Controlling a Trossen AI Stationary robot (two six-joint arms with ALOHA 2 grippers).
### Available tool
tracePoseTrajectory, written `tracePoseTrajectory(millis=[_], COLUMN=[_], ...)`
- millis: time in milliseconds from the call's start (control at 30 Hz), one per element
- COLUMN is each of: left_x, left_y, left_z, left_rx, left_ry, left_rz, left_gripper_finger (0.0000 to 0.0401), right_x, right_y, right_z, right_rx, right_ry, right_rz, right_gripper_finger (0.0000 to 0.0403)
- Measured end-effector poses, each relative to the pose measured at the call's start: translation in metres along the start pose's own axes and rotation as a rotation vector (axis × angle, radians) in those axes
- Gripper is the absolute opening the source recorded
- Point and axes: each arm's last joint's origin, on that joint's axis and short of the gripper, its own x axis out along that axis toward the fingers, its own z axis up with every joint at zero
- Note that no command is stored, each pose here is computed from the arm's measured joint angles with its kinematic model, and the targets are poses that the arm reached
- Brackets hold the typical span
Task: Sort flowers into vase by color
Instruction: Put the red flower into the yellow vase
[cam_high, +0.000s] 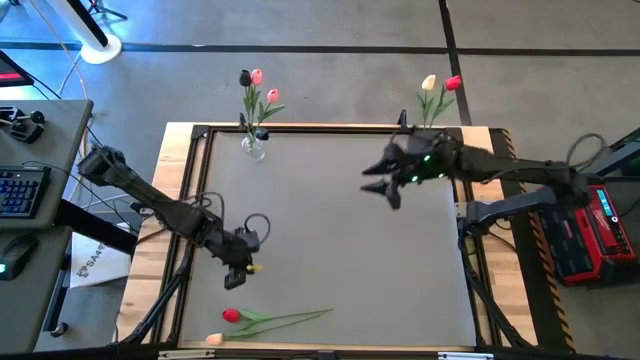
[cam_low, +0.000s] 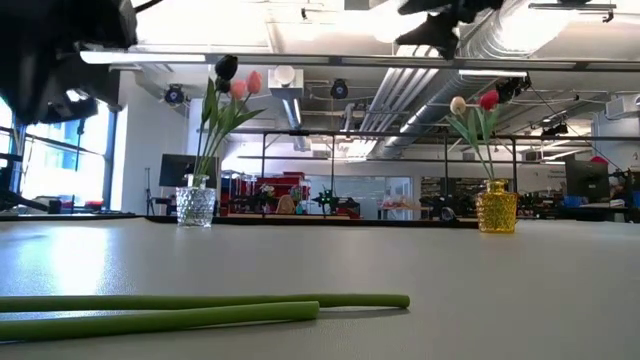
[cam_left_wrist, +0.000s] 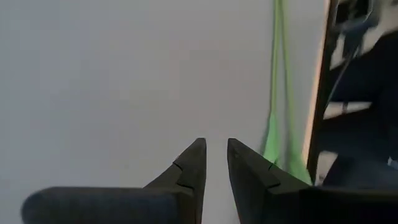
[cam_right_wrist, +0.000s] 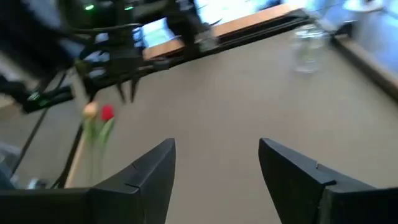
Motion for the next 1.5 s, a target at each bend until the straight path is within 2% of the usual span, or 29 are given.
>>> tracePoseTrajectory(millis=[100,267,400,533,633,800,900,1100,1333,1500], left_x=[0.016,0.038,0.064,0.089,0.105,0.120,0.123,0.119,0.110,0.108], left_y=[-0.009,-0.033,-0.047,-0.060,-0.061,-0.066,-0.071,-0.085,-0.102,-0.110], left_z=[0.000,0.006,0.004,-0.003,-0.010,-0.012,-0.013,-0.007,0.008,-0.001], left_rx=[0.004,-0.006,0.000,0.075,0.106,0.144,0.166,0.172,0.171,0.187], left_ry=[0.038,0.028,0.115,0.196,0.266,0.267,0.258,0.233,0.105,0.049], left_rz=[-0.064,-0.163,-0.104,-0.073,-0.013,-0.025,-0.052,-0.079,-0.024,0.024], left_gripper_finger=[0.0045,0.0043,0.0043,0.0043,0.0043,0.0043,0.0043,0.0043,0.0043,0.0043], right_x=[0.026,0.056,0.069,0.073,0.073,0.069,0.068,0.067,0.063,0.067], right_y=[0.014,0.023,0.033,0.043,0.053,0.067,0.072,0.087,0.113,0.139], right_z=[-0.006,-0.022,-0.032,-0.037,-0.042,-0.055,-0.058,-0.059,-0.067,-0.087], right_rx=[-0.023,0.031,0.016,0.078,0.099,0.112,0.179,0.329,0.403,0.422], right_ry=[0.043,0.144,0.182,0.188,0.201,0.265,0.273,0.236,0.175,0.211], right_rz=[0.055,0.055,0.019,-0.025,-0.037,-0.073,-0.094,-0.066,-0.075,-0.060], right_gripper_finger=[0.0214,0.0204,0.0196,0.0190,0.0186,0.0183,0.0183,0.0183,0.0183,0.0183])
